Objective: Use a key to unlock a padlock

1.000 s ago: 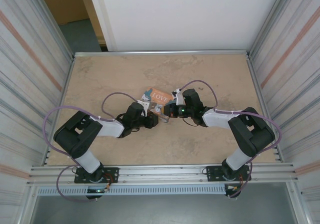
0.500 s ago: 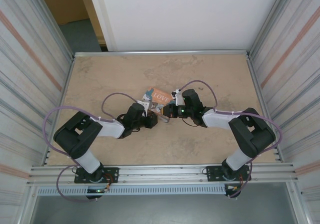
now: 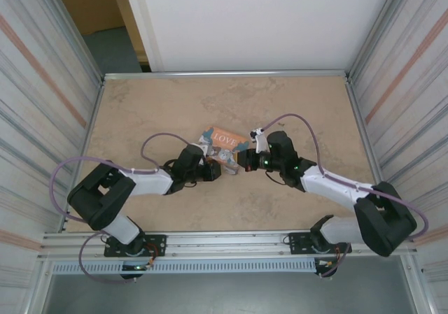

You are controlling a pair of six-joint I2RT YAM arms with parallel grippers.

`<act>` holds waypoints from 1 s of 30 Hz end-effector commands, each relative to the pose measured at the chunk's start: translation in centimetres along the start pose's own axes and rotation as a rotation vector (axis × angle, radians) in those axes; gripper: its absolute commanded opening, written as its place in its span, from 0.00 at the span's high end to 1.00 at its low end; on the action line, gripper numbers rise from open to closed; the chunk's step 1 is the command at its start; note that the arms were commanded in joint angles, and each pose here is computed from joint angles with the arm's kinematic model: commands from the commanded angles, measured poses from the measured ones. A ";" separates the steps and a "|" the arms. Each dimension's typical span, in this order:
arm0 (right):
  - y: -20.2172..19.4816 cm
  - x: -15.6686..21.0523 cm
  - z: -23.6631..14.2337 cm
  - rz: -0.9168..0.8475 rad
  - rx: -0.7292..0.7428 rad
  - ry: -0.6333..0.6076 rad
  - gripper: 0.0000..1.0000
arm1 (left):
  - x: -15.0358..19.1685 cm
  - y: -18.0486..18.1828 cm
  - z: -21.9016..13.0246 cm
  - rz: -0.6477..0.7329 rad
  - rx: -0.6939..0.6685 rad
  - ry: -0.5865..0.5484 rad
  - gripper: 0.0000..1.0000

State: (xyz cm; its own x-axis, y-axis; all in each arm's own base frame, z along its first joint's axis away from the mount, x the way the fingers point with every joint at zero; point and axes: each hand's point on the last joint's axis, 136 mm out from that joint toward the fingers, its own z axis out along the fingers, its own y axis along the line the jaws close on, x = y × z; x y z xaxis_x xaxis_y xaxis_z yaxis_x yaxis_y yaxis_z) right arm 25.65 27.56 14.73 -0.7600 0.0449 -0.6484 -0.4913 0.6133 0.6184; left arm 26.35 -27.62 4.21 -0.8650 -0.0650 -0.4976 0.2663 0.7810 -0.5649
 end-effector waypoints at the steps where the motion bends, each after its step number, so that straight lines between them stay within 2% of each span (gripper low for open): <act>1: -1.0 2.0 -1.1 -0.107 0.107 0.023 1.00 | -1.0 -3.1 -1.2 -0.028 0.062 0.000 0.81; 8: -0.4 4.4 -3.4 -0.206 0.133 -0.059 1.00 | -1.1 -5.2 -2.0 -0.044 0.070 0.026 0.82; 16: -0.4 6.3 -5.2 -0.255 0.130 -0.113 1.00 | -1.0 -6.3 -2.4 -0.155 0.100 0.048 0.83; 30: -0.8 7.8 -4.2 -0.339 0.191 -0.122 1.00 | -1.4 -7.2 -2.6 -0.284 0.116 0.064 0.84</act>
State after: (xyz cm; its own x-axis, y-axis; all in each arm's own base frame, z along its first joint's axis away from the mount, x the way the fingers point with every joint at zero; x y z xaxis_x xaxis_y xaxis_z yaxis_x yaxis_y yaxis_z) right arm 17.70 24.37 11.24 -0.5528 -0.0927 -0.8282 -0.6136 0.7177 0.3292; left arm 24.27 -30.28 7.72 -0.9416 -0.2005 -0.2705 0.0451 0.7211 -0.6914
